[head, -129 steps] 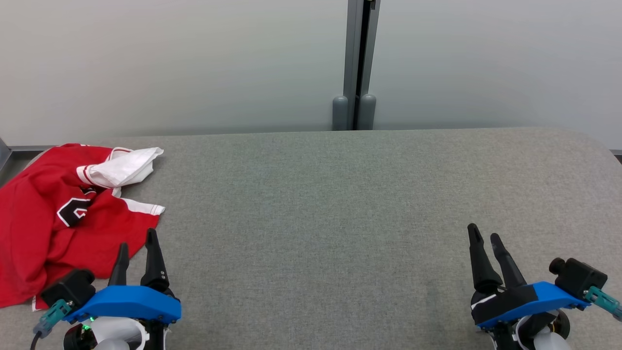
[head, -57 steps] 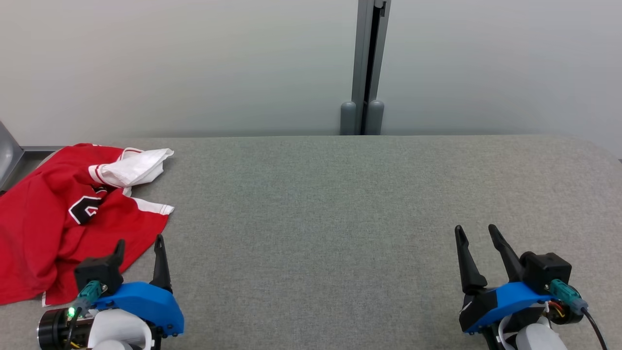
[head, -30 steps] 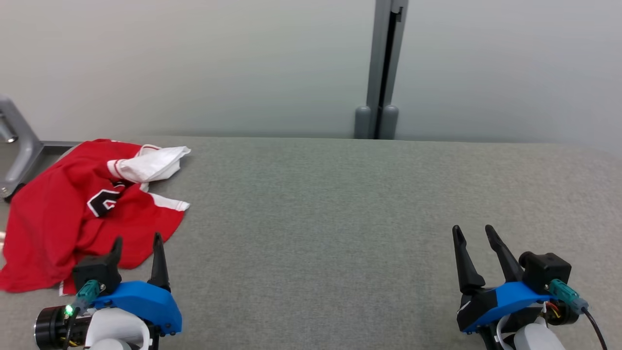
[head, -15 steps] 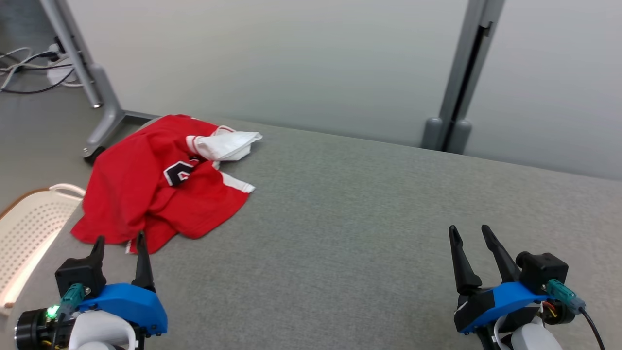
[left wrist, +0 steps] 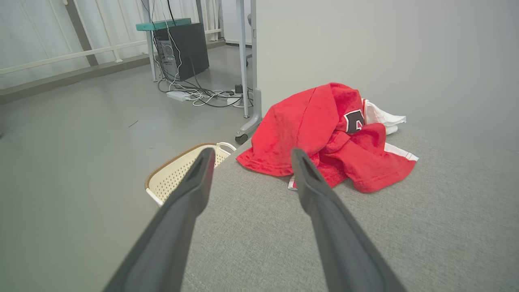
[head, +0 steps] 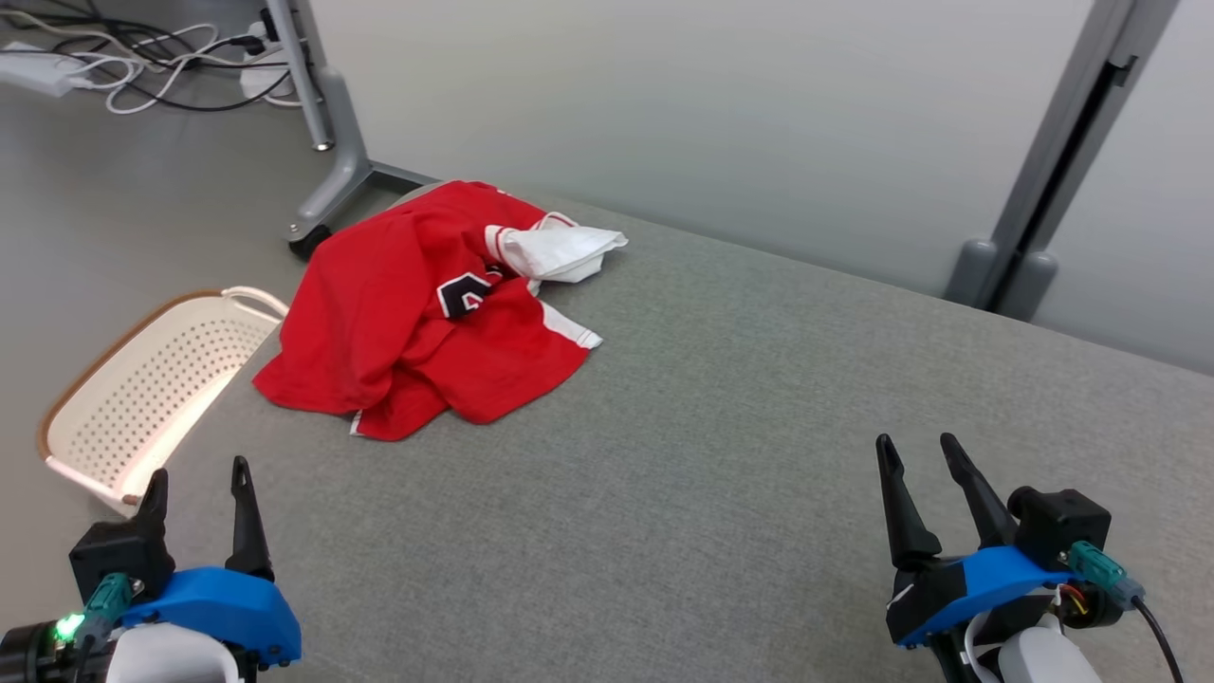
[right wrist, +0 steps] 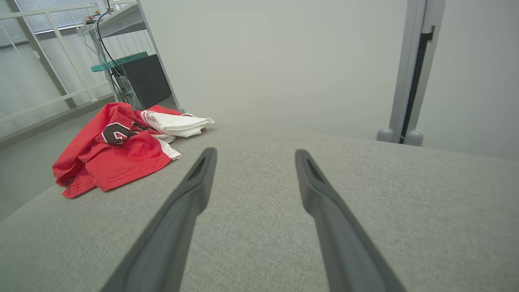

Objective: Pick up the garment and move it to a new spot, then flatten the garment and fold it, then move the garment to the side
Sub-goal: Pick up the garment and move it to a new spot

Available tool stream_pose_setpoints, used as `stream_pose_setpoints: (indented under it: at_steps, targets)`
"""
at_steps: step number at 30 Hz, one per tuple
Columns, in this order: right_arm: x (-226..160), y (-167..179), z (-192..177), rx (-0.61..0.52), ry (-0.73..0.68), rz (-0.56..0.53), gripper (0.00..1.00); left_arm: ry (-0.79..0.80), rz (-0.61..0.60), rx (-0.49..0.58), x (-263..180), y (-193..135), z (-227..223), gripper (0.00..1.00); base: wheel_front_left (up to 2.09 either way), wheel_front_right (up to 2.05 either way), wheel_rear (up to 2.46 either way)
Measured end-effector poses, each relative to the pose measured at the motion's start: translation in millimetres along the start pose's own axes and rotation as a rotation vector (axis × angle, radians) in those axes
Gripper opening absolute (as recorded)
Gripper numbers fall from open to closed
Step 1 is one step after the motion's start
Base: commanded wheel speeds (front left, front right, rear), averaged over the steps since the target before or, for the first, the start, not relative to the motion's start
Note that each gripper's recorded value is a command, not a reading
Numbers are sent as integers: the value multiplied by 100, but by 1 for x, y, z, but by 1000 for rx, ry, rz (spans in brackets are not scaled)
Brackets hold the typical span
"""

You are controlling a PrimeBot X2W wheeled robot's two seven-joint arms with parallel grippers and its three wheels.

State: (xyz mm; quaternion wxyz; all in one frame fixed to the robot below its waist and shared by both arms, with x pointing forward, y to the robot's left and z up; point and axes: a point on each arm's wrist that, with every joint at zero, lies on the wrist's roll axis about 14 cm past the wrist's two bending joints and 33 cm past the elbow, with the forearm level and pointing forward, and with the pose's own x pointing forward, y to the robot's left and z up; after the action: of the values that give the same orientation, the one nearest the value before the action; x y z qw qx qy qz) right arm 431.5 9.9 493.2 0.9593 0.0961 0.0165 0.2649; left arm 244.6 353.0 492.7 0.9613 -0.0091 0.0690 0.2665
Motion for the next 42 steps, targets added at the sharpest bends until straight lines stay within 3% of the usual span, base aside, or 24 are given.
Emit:
stream_pose_setpoints:
  at_steps: [7, 19, 25, 32, 42]
  targets:
    - [6, 10, -5, 5, 13, 30, 100, 2, 47, -2, -8, 16, -2, 100, 0, 0, 0]
    - [6, -2, -12, -11, 26, 7, 100, -12, 33, -14, 5, 6, 5, 100, 0, 0, 0]
    - [11, -31, -10, -34, 10, -52, 100, -96, -17, 12, 55, -13, 42, 100, 0, 0, 0]
    - [10, -91, -11, -77, -1, -182, 100, -161, -99, 44, 135, -57, 75, 100, 0, 0, 0]
    - [-15, -168, -22, -149, 43, -369, 100, -122, -181, 86, 231, -110, 73, 100, 0, 0, 0]
